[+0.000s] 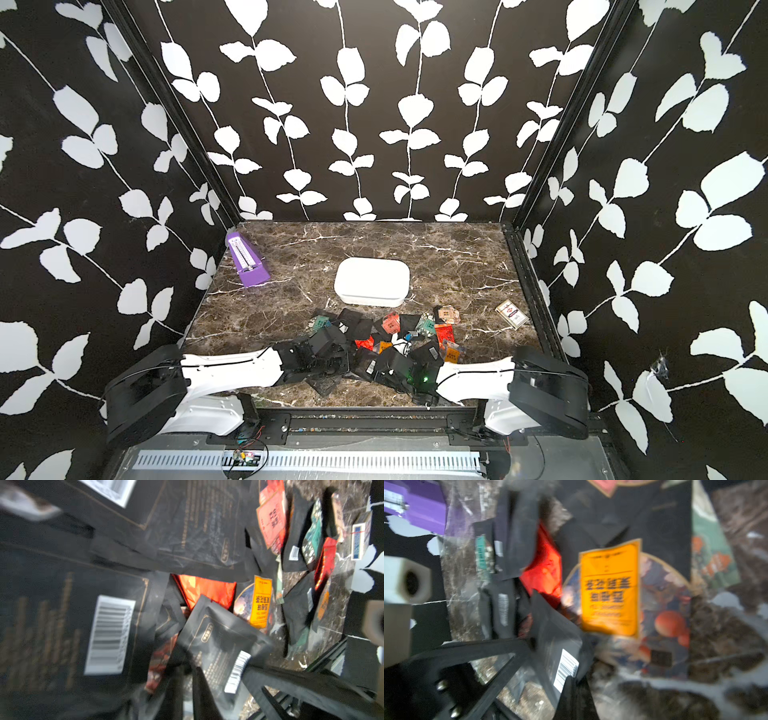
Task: Put the tea bags into the storage box
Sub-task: Pick up the tea bag from the center of the board.
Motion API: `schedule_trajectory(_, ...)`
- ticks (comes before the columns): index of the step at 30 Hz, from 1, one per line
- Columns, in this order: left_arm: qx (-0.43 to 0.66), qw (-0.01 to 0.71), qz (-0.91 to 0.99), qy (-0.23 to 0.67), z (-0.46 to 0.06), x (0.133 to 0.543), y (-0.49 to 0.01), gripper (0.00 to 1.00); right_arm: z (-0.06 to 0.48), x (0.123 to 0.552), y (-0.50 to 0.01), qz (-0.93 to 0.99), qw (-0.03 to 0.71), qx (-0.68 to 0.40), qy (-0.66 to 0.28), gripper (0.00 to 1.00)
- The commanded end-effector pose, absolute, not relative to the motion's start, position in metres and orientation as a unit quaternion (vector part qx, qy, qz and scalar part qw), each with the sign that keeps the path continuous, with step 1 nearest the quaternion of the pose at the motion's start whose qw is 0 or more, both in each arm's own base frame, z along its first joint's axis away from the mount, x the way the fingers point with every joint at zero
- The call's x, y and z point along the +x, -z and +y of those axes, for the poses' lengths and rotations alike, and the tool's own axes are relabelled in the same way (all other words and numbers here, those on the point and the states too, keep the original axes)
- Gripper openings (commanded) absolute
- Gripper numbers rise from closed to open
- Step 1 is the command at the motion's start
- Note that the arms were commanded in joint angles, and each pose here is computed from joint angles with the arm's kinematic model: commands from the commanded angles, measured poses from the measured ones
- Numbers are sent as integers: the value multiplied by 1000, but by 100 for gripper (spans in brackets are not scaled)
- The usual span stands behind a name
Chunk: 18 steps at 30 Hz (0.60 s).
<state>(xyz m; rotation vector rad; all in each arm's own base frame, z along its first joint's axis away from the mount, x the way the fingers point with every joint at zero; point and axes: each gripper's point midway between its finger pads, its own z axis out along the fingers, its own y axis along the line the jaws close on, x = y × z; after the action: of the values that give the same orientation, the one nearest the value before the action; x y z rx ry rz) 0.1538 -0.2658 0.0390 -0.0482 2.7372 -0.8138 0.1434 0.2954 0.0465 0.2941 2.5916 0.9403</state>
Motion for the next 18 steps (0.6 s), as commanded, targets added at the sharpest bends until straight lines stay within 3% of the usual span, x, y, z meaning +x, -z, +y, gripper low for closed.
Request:
schedule_trajectory(1,-4,176,943,282,-266,162,-69,24,291,144,-74,920,204,84,-324,0)
schedule_trajectory(4,7,204,937,284,-266,169,-95,38,279,145,-97,919,227,67,-315,0)
schedule_trajectory(12,-22,304,927,217,-216,188,-123,49,234,163,-179,918,308,13,-249,0)
schedule_trajectory(18,-67,343,904,246,-193,187,-124,53,228,216,-226,916,332,-2,-224,0)
